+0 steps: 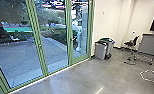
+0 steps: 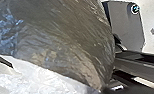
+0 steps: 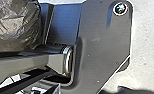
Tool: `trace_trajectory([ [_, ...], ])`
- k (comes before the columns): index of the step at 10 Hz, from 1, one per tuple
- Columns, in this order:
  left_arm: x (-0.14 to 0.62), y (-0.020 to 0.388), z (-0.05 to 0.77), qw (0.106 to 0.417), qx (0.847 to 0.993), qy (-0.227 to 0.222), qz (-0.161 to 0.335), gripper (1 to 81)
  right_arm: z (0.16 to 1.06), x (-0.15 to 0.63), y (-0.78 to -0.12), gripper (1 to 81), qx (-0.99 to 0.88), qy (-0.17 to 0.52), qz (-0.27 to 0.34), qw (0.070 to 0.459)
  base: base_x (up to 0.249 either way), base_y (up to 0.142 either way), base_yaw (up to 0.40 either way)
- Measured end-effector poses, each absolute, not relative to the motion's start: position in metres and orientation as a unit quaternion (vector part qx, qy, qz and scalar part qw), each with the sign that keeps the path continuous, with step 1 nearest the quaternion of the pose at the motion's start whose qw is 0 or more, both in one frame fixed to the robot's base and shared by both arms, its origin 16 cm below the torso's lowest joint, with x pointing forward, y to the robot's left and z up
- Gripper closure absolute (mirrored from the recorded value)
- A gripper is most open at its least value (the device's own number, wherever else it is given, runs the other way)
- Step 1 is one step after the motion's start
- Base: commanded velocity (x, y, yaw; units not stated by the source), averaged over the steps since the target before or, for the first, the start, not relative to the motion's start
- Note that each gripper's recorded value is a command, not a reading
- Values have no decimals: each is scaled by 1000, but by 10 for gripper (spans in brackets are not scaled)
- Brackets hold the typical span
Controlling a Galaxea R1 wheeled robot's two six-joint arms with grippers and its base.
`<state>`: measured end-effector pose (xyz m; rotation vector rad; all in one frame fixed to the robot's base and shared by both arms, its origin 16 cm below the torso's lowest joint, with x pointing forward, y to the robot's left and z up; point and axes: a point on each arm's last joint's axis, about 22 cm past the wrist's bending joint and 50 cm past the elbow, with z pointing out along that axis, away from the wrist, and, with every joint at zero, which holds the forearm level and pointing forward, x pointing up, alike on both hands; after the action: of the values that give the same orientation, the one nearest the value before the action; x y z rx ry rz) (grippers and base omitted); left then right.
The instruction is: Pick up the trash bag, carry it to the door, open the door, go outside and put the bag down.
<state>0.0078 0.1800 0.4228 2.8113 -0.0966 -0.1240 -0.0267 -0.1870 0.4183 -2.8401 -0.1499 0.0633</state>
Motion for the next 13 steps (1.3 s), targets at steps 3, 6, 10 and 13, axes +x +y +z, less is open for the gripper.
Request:
trace_trajectory([
  [3, 8, 181, 423, 162, 985, -34, -43, 811, 418, -26, -186, 10, -987, -52, 22, 148, 161, 0, 0],
  [6, 8, 181, 423, 162, 985, -34, -43, 811, 418, -26, -185, 10, -987, -53, 22, 149, 161, 0, 0],
  [10, 10, 182, 422, 159, 986, -32, -35, 811, 418, -32, -187, 10, -987, -51, 24, 148, 137, 0, 0],
  [13, 16, 183, 420, 151, 988, -33, -8, 811, 419, -49, -185, 10, -987, -47, 22, 151, 98, 0, 0],
])
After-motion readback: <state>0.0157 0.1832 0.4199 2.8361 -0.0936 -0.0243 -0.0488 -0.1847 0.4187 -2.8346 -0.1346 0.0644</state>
